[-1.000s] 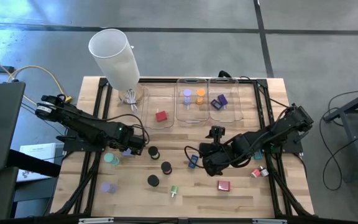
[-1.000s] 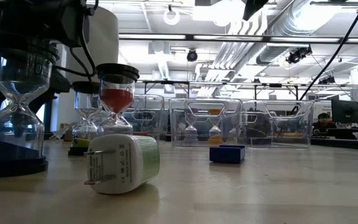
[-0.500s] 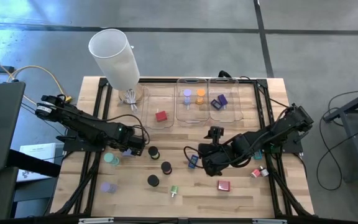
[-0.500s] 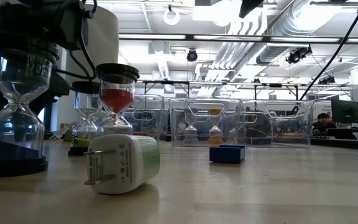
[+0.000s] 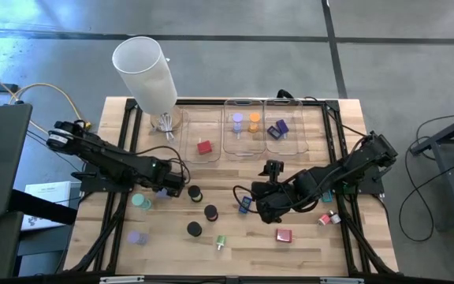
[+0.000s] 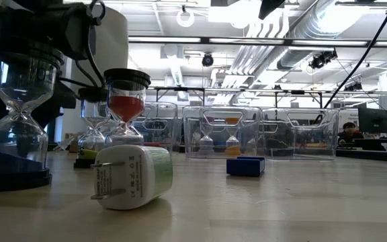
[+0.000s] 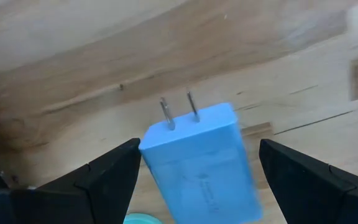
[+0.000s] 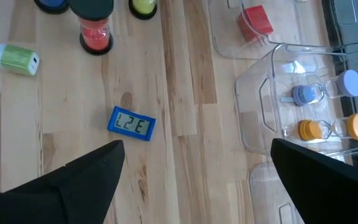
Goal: Pick & Place Office items
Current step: Put the blue charger adapter into the left transparent bin, then put the light blue digital clock into the right transparent bin
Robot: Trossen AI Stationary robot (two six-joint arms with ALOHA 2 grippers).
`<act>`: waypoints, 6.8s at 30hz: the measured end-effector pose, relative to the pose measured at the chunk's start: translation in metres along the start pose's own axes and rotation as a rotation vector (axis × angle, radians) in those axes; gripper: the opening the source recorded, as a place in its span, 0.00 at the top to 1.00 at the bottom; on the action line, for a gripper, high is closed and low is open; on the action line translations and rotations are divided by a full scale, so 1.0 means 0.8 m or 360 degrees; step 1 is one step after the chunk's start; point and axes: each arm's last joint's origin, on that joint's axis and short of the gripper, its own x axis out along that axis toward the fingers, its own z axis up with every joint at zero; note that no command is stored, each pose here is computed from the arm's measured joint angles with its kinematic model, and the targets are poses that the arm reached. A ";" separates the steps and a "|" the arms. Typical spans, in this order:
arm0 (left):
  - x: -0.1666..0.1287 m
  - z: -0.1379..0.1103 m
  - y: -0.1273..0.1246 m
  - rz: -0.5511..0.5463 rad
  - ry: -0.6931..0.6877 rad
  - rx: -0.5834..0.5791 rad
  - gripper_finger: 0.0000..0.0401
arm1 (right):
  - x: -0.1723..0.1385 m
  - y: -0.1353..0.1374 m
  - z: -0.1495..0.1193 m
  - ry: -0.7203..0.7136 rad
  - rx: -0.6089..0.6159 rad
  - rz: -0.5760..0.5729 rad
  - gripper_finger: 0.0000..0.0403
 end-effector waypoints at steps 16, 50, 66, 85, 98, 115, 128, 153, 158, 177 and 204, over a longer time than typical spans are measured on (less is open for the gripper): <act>0.020 0.009 -0.005 0.0109 0.0097 0.0071 0.46 | 0.039 0.007 -0.024 0.0108 -0.0161 -0.0048 0.02; -0.176 0.033 0.041 -0.1109 -0.0544 0.0444 0.49 | 0.029 0.025 -0.030 0.0058 -0.0167 0.0000 0.02; -0.219 0.133 -0.012 -0.1063 -0.0920 0.0672 0.49 | 0.017 0.046 -0.039 0.0023 -0.0085 0.0043 0.02; -0.167 0.272 -0.063 -0.0262 -0.0511 0.0827 0.49 | 0.003 0.065 -0.051 -0.0057 -0.0044 0.0015 0.02; -0.103 0.320 -0.061 -0.0131 -0.0342 0.0798 0.49 | 0.024 0.065 -0.064 -0.0046 -0.0077 -0.0097 0.02; -0.063 0.338 -0.072 -0.0089 -0.0311 0.0854 0.49 | 0.046 0.058 -0.074 0.0017 -0.0082 -0.0155 0.02; -0.063 0.338 -0.074 -0.0100 -0.0330 0.0857 0.33 | 0.046 0.059 -0.074 0.0021 -0.0071 -0.0134 0.02; -0.187 0.233 -0.067 -0.0160 -0.0304 0.0850 0.33 | 0.044 0.052 -0.078 0.0012 0.0232 -0.0249 0.02; -0.207 0.179 -0.071 -0.0130 -0.0234 0.1000 0.33 | 0.043 0.050 -0.081 0.0039 0.0369 -0.0282 0.02; -0.232 -0.024 -0.070 -0.0163 -0.0293 0.1616 0.32 | -0.035 0.018 -0.136 0.0325 0.1110 -0.0395 0.02; -0.172 -0.033 0.002 -0.0663 -0.0591 0.1750 0.32 | -0.048 0.039 -0.149 0.0687 0.1508 -0.0201 0.02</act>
